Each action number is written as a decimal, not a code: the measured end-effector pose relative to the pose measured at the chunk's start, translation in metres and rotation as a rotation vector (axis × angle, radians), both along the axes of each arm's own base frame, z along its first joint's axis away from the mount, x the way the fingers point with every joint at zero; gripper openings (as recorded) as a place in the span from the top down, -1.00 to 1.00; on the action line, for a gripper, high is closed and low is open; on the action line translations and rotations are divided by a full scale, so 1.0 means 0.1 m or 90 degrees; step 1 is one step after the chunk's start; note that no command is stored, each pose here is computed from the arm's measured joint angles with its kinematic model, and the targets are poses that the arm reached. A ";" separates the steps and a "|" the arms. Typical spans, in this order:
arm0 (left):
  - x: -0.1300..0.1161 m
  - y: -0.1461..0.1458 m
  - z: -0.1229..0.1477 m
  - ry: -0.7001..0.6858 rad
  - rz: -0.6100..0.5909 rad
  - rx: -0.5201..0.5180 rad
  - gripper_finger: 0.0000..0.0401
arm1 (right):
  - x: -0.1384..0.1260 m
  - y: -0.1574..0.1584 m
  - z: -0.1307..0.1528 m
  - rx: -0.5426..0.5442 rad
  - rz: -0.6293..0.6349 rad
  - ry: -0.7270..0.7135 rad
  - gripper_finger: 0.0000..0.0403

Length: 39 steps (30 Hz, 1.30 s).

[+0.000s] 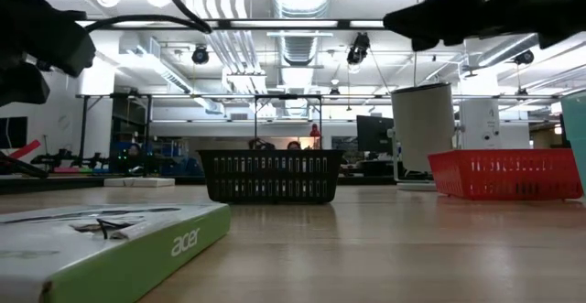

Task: Pick and place items into bin
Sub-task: Put the white charger cable into the blue bin

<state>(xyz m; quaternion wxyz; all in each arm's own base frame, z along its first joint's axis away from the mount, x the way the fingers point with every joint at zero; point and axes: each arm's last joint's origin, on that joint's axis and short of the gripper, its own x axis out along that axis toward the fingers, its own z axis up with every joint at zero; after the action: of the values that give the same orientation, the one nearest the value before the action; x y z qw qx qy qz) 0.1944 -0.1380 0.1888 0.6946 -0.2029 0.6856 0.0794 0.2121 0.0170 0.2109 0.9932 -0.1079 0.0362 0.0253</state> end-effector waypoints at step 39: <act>-0.02 0.02 -0.40 0.036 -0.002 0.033 0.09 | -0.15 -0.03 -0.13 -0.026 -0.039 0.004 0.76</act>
<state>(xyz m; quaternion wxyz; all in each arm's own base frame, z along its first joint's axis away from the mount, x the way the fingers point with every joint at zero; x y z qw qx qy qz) 0.1921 -0.1362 0.1488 0.6802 -0.1813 0.7029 0.1019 0.1973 0.0139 0.1975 0.9909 -0.1272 0.0435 -0.0057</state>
